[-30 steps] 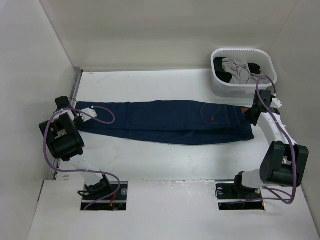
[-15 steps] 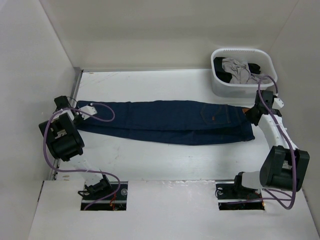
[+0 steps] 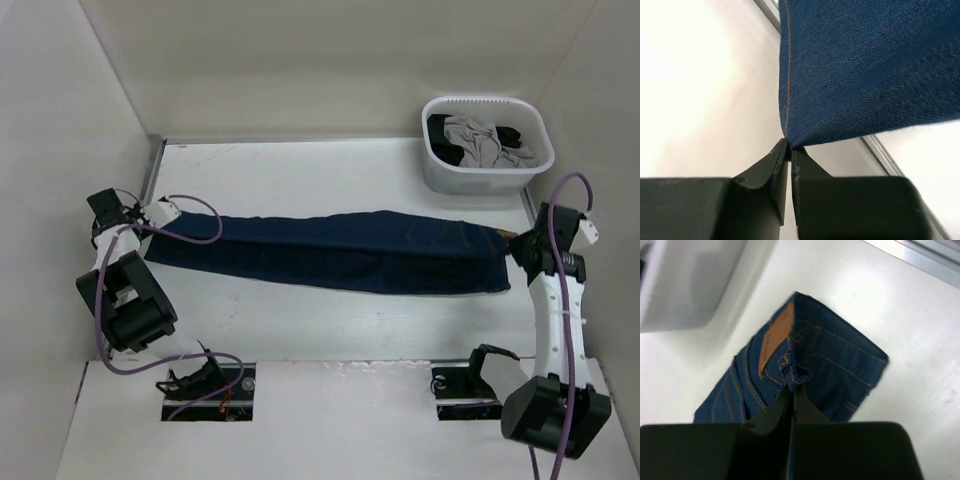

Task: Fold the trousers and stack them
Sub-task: Fold the trousers

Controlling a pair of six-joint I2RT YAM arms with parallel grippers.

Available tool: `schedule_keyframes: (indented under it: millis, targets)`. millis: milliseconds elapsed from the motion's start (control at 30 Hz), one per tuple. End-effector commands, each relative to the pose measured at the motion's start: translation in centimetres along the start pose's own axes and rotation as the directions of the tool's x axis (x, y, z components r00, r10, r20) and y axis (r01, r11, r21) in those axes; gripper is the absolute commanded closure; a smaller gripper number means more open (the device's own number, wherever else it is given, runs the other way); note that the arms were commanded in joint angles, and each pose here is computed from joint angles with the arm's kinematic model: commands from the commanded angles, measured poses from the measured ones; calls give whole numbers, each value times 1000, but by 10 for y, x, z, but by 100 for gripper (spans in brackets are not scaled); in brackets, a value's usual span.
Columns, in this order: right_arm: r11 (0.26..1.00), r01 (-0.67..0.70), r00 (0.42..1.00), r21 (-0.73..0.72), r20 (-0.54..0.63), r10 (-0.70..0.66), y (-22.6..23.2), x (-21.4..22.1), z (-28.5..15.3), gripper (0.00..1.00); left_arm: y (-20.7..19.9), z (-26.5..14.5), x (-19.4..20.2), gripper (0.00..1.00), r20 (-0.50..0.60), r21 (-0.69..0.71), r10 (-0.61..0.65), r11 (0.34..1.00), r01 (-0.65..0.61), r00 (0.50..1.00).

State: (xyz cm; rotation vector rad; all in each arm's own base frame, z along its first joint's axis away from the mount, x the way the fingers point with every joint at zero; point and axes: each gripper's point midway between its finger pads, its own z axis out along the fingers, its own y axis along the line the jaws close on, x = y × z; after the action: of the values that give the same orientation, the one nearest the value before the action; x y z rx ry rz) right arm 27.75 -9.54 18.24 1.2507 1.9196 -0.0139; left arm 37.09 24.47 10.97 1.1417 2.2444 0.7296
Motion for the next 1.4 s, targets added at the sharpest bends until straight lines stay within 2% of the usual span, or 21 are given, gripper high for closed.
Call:
schedule_keyframes:
  millis: [0,133,333,367,400,467,567,667,900,933,967,1100,1167,1200,1367]
  targets:
    - [979,-94,995,183,0,96,-60,20,2,100,-20,-4,24,100,-51,-9,-17,1000,17,999]
    - [948,-171,978,267,-68,195,-96,60,21,97,-65,12,33,100,-75,64,-11,998,15,997]
    - [925,-223,962,308,-80,259,-112,79,41,74,-93,29,39,92,-113,108,19,994,-6,993]
    - [927,-219,964,305,-82,255,-111,79,42,62,-92,30,40,90,-118,103,16,995,-4,993]
    - [929,-218,964,299,-83,253,-110,79,42,46,-93,30,41,87,-119,104,16,995,-4,993]
    - [928,-229,962,294,-76,262,-108,77,41,0,-93,28,41,78,-124,105,16,994,-3,992]
    - [915,-274,944,296,-97,314,-106,86,44,0,-88,21,45,61,-135,86,9,996,3,991]
    - [900,-317,923,301,-120,365,-102,97,51,0,-78,11,49,46,-148,64,-2,998,12,989]
    - [886,-321,902,334,-177,394,-94,121,73,0,-50,-13,55,37,-160,-7,-64,998,64,985]
    - [888,-321,900,330,-185,395,-93,123,77,5,-46,-17,55,36,-161,-20,-75,997,73,984]
    - [889,-323,898,324,-190,396,-91,124,80,16,-42,-20,55,36,-160,-27,-84,996,80,983]
    - [893,-320,902,317,-186,390,-91,123,89,74,-25,-36,46,36,-143,-59,-131,991,123,981]
    - [905,-304,914,299,-178,365,-88,117,89,97,-14,-46,35,35,-115,-79,-161,985,153,980]
    - [914,-289,925,284,-163,343,-87,110,89,100,-11,-48,24,35,-88,-78,-172,983,165,981]
    - [961,-159,986,226,-11,166,-77,50,68,100,-28,-33,-46,34,7,8,-154,988,154,988]
